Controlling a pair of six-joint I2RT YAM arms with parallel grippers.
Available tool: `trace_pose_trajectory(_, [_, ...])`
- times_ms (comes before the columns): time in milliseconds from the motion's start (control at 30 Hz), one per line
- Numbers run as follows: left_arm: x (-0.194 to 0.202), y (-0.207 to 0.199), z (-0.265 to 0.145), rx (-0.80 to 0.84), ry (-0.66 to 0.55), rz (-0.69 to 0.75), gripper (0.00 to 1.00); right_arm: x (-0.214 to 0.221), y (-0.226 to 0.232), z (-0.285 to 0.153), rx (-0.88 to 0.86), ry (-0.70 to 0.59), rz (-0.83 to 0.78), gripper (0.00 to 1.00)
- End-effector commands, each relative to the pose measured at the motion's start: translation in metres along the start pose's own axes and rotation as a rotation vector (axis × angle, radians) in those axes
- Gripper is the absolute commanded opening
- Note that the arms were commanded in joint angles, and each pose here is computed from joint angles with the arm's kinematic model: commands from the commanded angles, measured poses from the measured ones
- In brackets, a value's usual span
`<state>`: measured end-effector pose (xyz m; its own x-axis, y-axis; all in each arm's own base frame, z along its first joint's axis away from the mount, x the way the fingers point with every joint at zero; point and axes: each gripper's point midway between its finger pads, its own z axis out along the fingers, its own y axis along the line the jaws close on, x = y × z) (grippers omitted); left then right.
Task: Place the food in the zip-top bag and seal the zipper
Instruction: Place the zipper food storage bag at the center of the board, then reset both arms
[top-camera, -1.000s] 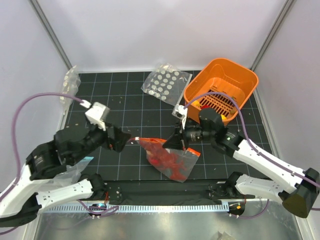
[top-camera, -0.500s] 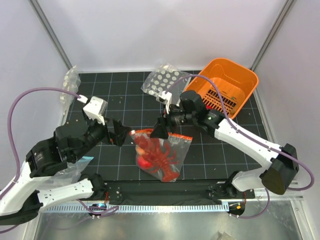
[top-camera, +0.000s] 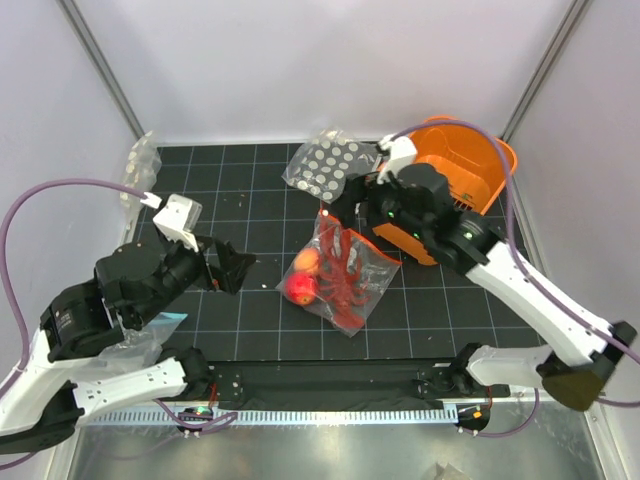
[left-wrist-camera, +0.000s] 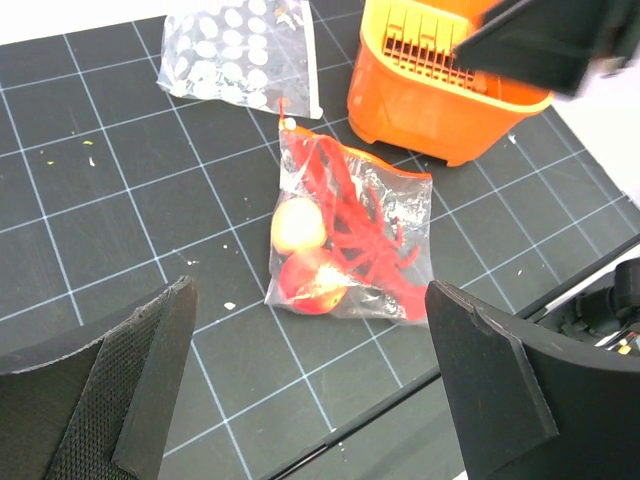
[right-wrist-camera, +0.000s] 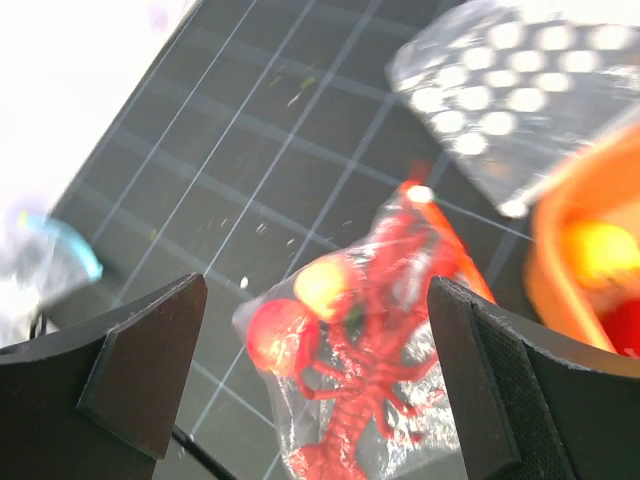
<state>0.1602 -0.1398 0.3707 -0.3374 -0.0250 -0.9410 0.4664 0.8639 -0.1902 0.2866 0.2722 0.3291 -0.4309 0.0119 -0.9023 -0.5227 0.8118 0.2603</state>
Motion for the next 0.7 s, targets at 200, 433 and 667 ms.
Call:
trace_pose_trajectory(200, [0.007, -0.016, 0.018, 0.044, -0.021, -0.118, 1.0, 0.012, -0.072, -0.082, 0.38, -0.069, 0.202, 1.0])
trace_pose_trajectory(433, [0.039, -0.017, 0.03, 0.035, 0.006, -0.219, 1.0, 0.046, -0.097, -0.112, 0.451, -0.11, 0.24, 1.0])
trace_pose_trajectory(667, [0.056, -0.001, 0.027, -0.002, -0.029, -0.283, 1.0, 0.065, -0.111, -0.126, 0.504, -0.108, 0.261, 1.0])
